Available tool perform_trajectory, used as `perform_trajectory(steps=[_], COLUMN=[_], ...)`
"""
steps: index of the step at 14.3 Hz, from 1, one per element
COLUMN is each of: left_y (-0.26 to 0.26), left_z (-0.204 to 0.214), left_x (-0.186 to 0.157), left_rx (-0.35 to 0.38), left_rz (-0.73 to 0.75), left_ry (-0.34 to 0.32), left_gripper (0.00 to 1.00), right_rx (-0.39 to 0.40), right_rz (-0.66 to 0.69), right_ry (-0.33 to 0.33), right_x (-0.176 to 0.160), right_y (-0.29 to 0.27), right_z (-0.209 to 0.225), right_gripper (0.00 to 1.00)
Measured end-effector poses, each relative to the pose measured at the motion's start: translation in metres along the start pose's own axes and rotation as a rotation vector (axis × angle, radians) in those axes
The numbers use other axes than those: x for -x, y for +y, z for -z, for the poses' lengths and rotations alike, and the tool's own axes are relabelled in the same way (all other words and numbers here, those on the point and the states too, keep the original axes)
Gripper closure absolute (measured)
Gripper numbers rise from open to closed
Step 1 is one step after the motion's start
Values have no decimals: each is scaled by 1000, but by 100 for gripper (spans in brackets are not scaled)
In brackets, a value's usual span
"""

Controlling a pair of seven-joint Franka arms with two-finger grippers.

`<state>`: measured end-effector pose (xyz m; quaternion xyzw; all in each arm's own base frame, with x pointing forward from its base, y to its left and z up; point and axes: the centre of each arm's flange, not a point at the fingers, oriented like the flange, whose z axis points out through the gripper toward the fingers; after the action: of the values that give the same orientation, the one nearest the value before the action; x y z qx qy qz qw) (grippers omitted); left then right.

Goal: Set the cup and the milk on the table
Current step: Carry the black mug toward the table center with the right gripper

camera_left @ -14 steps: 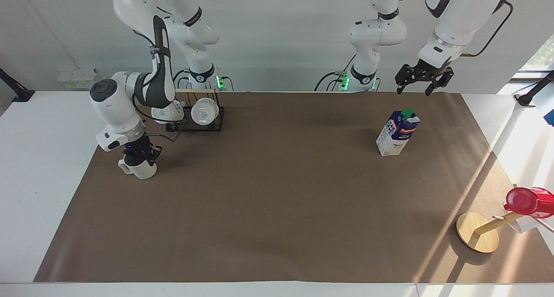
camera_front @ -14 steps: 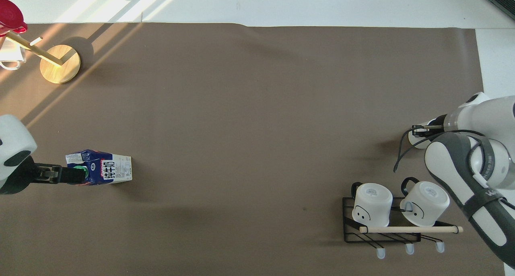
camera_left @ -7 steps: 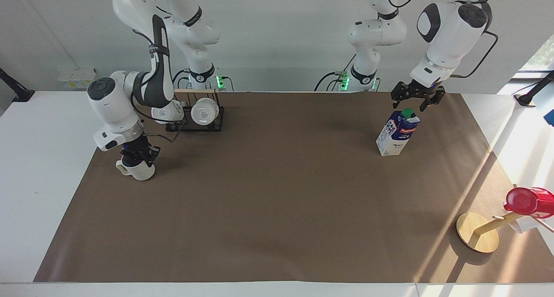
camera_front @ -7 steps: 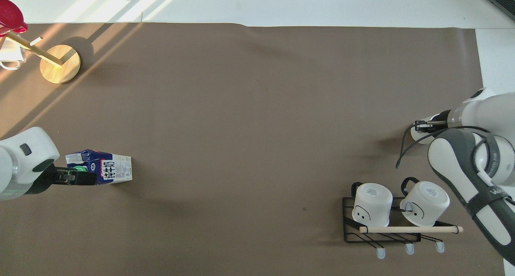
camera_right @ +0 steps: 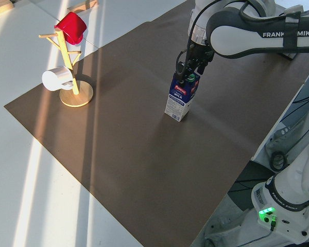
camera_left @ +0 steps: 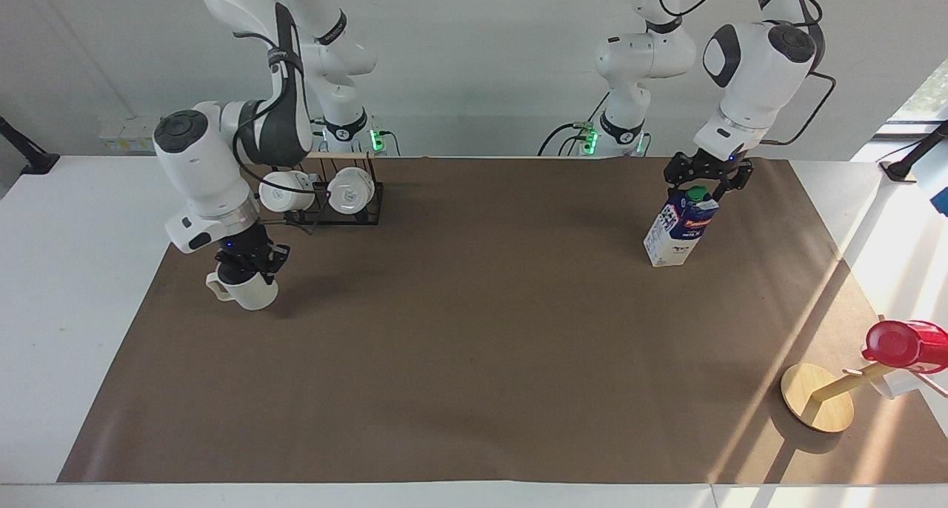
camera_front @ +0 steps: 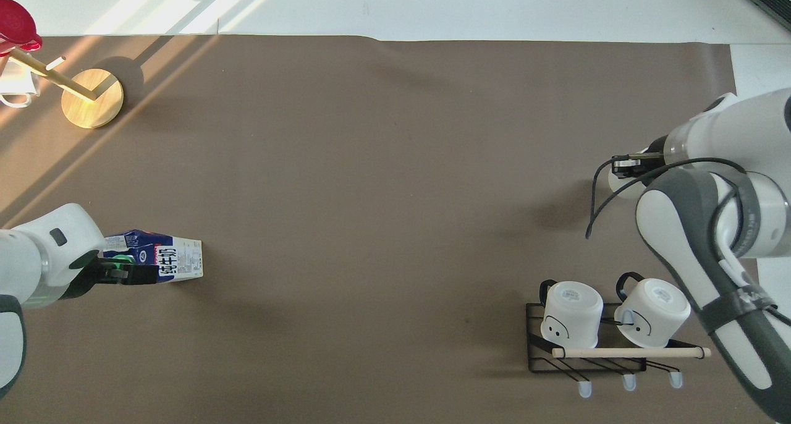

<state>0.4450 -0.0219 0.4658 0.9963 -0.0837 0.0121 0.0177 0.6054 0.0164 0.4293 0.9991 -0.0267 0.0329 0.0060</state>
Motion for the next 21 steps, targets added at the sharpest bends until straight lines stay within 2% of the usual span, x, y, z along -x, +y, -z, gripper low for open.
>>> perform_trajectory(steps=[4,5,6,7,9,10,11,15,18,21], left_y=[0,0,0,0,0,0,0,-4,-4,3], left_z=[0,0,0,0,0,1,1,5,21,41], left_x=[0,0,0,0,0,0,0,-1,-7,-11], left_rx=[0,0,0,0,-1,-1,-1,-2,-5,-7], left_rz=[0,0,0,0,0,0,0,9,26,59], left_ry=[1,2,2,2,4,5,6,15,33,35], left_gripper=[0,9,9,15,36,37,44,48,48,50], right_rx=[21,17,14,11,6,5,3,3,24,15], right_rz=[-23,-16,-10,-5,-7,-20,-37,-85,-129,-156], right_ry=[7,10,11,13,13,9,7,-8,-37,-32], right_x=[0,4,9,14,28,38,48,70,91,107], right_y=[-122,-147,-168,-185,-220,-241,-262,-326,-366,-398], right_z=[28,31,33,33,35,35,35,18,-12,-33], right_gripper=[96,96,96,96,96,96,96,96,96,96])
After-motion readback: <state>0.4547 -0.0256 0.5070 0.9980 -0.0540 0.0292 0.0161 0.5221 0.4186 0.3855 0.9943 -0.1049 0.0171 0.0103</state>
